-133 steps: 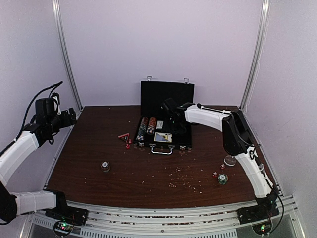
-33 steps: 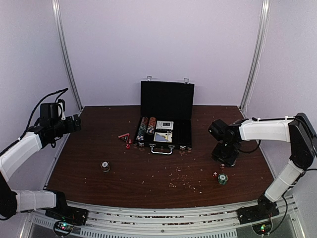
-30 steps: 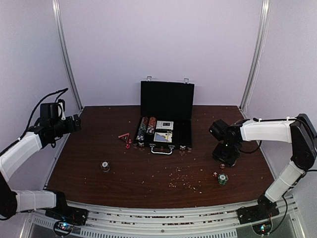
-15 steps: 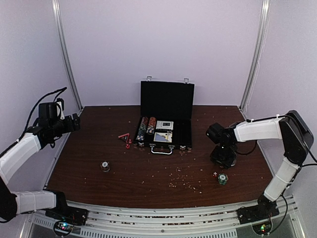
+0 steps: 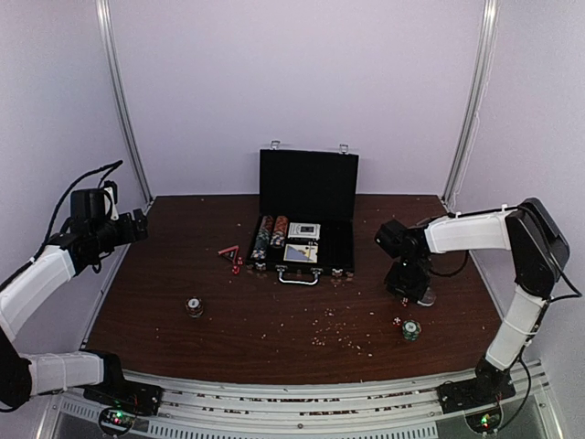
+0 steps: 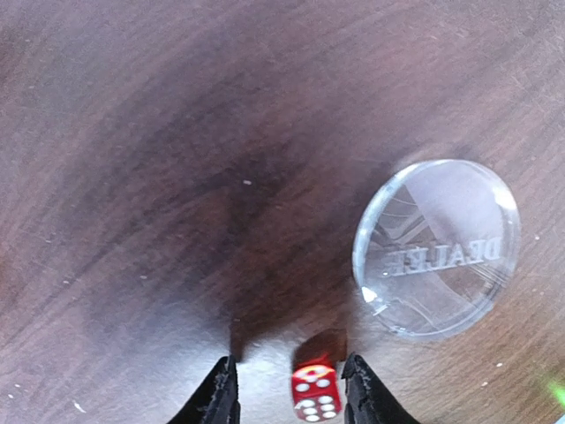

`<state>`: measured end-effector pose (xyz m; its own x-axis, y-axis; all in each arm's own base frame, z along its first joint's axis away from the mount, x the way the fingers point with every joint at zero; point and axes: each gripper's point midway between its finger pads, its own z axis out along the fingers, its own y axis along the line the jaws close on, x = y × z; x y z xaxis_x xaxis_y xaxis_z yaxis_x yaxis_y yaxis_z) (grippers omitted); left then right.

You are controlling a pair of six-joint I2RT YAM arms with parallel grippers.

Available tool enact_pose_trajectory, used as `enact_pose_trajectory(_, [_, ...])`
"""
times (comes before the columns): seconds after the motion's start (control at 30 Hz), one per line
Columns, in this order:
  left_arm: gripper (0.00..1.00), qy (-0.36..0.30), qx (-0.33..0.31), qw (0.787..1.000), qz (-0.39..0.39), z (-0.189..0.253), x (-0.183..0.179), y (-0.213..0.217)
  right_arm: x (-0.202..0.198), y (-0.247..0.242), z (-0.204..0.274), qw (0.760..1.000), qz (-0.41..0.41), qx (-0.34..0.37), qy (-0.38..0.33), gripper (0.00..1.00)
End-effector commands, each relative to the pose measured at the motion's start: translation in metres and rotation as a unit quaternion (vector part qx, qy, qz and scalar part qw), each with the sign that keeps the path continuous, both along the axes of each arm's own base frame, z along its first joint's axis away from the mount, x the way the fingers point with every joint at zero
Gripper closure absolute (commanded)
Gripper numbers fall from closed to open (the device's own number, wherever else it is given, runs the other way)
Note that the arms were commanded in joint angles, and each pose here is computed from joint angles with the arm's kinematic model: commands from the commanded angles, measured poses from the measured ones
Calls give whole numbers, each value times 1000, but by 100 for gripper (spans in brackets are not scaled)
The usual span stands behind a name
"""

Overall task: Pack up texas hold em set
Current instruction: Pick up the dice from the center of the board.

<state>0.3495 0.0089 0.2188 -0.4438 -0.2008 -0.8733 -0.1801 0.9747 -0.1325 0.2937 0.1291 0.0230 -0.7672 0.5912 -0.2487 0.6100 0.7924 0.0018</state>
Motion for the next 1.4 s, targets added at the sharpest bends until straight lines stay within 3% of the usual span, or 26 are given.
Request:
enact_pose_trajectory(0.0, [2,-13,9,1000,-4,5,2,-1,-4,-13,4,999,8,-33,10,59])
enact_pose_trajectory(0.6, [2,-10,5,1000,-7,2,2,-2,-10,-9,-5,999,32,-15,14,70])
enact_pose_trajectory(0.93, [2,-12,3,1000,-7,5,2,-2,-9,-7,-6,999,47,-13,13,89])
enact_pose_trajectory(1.13, [2,-11,4,1000,-4,5,1,-1,4,0,2,998,68,-12,-3,100])
enact_pose_trajectory(1.37, [2,-11,2,1000,-6,6,8,-3,39,26,28,994,98,-14,-49,100])
